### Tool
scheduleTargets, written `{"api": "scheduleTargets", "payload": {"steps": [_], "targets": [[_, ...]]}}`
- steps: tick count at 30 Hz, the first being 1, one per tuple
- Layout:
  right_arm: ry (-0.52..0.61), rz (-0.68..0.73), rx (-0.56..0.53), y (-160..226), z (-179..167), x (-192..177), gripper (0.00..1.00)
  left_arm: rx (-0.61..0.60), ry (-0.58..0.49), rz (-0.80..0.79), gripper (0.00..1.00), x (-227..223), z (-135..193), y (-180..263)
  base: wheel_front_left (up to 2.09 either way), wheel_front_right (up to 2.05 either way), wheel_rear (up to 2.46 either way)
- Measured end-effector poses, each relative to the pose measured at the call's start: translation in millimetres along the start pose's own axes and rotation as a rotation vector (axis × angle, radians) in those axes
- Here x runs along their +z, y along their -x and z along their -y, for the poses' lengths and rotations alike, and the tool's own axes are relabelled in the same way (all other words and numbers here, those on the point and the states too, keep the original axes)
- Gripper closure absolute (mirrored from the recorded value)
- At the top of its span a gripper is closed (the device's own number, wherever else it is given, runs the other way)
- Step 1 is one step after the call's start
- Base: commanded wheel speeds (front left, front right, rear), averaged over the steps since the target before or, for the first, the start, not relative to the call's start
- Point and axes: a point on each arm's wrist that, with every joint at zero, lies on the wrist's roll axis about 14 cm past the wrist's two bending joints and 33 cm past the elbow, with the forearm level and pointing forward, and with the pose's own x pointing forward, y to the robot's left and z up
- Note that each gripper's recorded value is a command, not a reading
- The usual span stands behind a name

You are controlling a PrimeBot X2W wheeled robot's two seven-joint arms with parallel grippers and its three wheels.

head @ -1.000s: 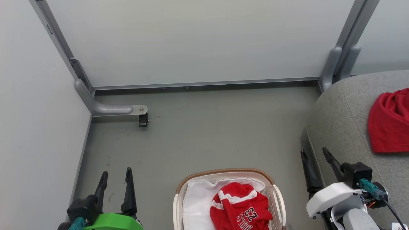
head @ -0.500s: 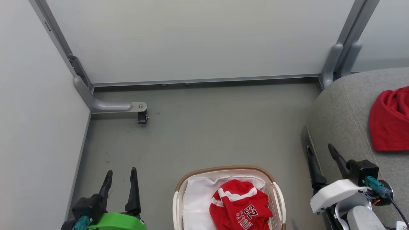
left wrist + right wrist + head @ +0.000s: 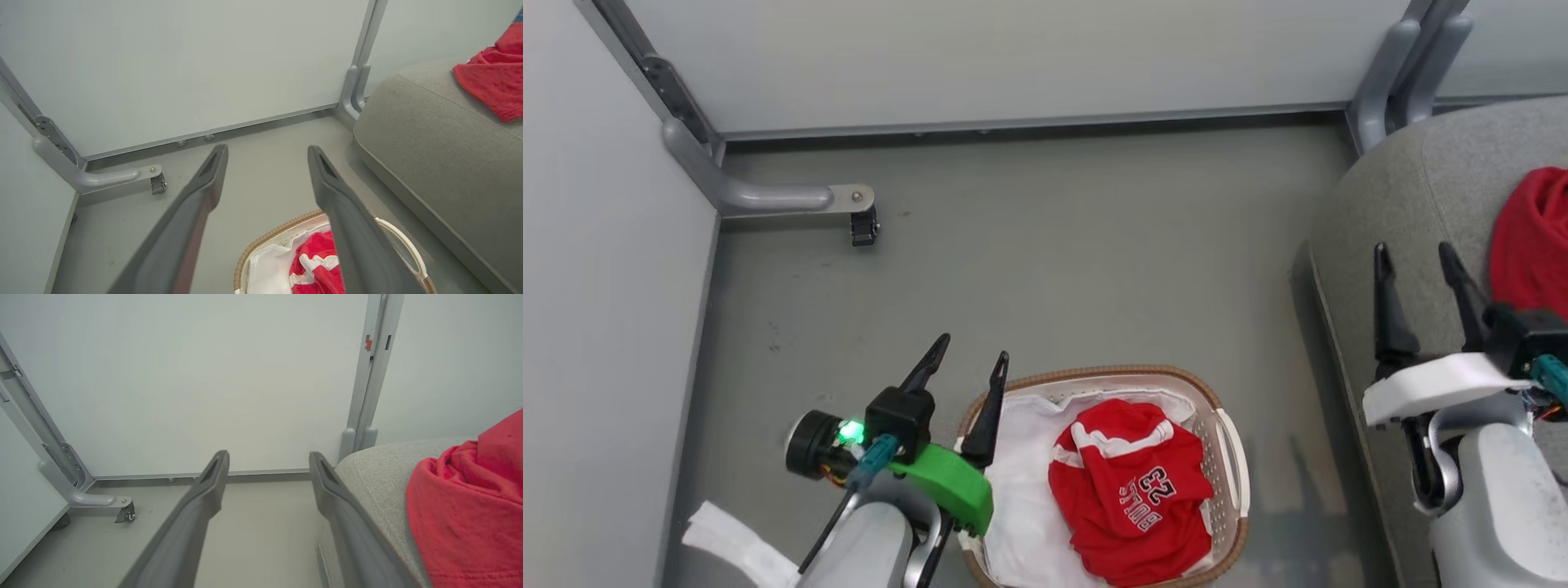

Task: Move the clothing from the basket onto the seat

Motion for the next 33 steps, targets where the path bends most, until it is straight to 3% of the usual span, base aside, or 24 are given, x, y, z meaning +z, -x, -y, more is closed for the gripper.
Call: {"api": "scheduleTargets", "payload": {"steps": [10, 24, 33], "targets": [[0.023, 0.060, -0.044, -49.8, 19.0, 1.9, 0.00, -0.260, -0.092, -0.274, 0.00, -83.4, 38.7, -49.8, 0.00, 0.00, 0.00], [0.019, 0.009, -0.073, -79.9, 43.2, -49.0, 0.00, -0.308, 0.082, -0.670, 0.00, -223.8, 51.1, -59.5, 0.00, 0.00, 0.00], [0.056, -0.063, -0.105, -80.1, 64.4, -86.1, 0.00, -0.342, 0.163, -0.806, 0.00, -282.5, 74.3, -59.7, 0.00, 0.00, 0.00]]}}
